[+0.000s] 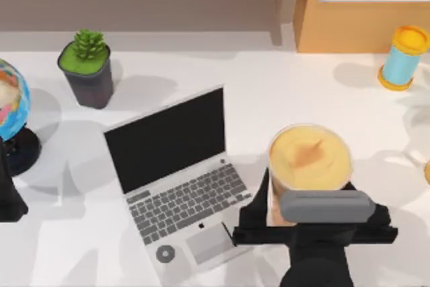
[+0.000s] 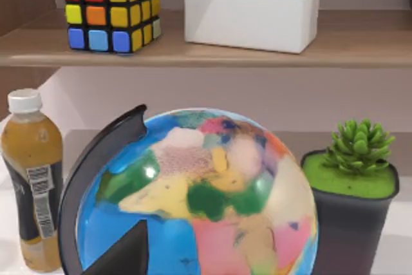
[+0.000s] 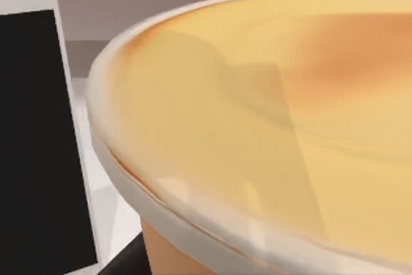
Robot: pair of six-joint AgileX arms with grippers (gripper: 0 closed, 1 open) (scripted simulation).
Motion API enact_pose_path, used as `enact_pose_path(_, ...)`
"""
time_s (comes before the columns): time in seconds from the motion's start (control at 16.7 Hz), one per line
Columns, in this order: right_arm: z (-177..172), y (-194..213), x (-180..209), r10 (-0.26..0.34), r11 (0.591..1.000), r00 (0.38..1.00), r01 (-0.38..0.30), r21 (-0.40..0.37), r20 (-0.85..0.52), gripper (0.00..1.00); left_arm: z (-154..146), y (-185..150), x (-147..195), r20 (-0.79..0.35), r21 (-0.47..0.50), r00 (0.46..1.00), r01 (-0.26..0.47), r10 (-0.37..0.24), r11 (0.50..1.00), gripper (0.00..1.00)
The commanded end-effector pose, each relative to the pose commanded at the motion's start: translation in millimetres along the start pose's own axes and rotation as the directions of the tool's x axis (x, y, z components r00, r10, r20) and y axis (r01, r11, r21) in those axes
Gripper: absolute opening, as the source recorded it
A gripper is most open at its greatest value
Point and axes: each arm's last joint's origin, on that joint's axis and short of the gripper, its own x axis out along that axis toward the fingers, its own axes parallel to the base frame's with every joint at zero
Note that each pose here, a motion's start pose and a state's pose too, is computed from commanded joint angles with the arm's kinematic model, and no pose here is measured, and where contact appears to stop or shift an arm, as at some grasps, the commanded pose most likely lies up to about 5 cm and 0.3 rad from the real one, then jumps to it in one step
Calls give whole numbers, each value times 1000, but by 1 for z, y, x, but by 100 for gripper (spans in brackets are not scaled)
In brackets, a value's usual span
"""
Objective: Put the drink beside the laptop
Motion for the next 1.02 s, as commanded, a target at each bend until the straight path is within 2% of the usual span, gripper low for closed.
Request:
enact_pose_path(0.24,0,0,0,0,1000,1000,0,-2,-1,0,0,0,0,0,0,1000,0,0,1000,100)
enact_pose_path(1.02,0,0,0,0,1000,1000,0,-2,-1,98,0,0,0,0,0,1000,0,0,1000,100)
